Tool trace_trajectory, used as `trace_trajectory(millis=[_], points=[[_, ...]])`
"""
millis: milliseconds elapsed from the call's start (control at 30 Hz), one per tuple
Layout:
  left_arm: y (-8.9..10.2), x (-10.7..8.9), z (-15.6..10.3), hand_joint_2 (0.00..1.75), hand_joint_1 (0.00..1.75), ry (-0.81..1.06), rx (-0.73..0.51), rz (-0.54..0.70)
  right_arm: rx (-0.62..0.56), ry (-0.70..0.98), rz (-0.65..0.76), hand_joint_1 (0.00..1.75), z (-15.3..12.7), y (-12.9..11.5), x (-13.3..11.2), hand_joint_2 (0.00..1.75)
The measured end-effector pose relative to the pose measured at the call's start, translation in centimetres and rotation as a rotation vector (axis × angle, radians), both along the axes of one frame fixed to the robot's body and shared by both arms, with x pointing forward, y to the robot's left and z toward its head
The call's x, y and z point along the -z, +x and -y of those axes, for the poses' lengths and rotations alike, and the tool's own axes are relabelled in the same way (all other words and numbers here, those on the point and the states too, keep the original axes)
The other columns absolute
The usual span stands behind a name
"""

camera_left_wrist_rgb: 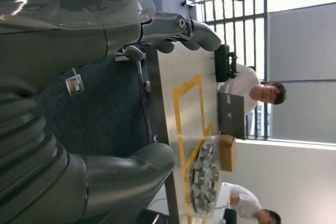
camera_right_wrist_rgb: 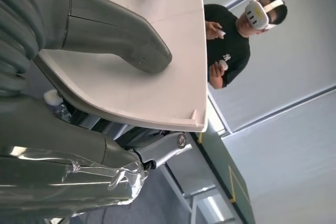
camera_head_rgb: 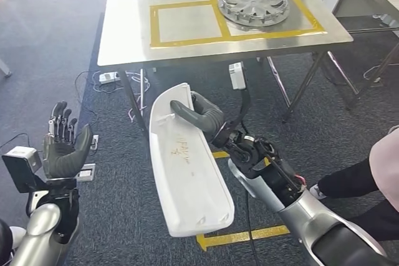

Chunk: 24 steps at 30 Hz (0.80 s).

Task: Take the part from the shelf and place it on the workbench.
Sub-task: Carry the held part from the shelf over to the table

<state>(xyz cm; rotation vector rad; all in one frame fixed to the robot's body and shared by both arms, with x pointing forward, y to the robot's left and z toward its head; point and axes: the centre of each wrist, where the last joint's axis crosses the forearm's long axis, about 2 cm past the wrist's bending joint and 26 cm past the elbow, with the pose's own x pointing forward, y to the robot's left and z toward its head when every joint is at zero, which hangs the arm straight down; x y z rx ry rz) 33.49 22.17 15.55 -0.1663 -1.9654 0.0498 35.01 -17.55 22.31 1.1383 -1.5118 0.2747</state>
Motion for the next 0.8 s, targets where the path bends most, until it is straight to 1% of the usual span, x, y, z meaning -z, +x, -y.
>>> trace_trajectory(millis=[233,433,800], points=[[0.1,-0.15,0.16,1.75,0.0,-0.004,0.003,0.003,0.006,0.005,0.002,1.75,0.11,0.04,-0.11,1.75],[-0.03,0.04,0.19,1.75,0.0,-0.005,0.004,-0.003,0.009,0.005,-0.009,1.75,0.18,-0.15,0.29,1.75],[0.09,-0.11,0.2,1.75,0.0,-0.005,0.004,0.001,0.01,0.01,0.007,1.75,0.23,0.04,-0.27,1.75]])
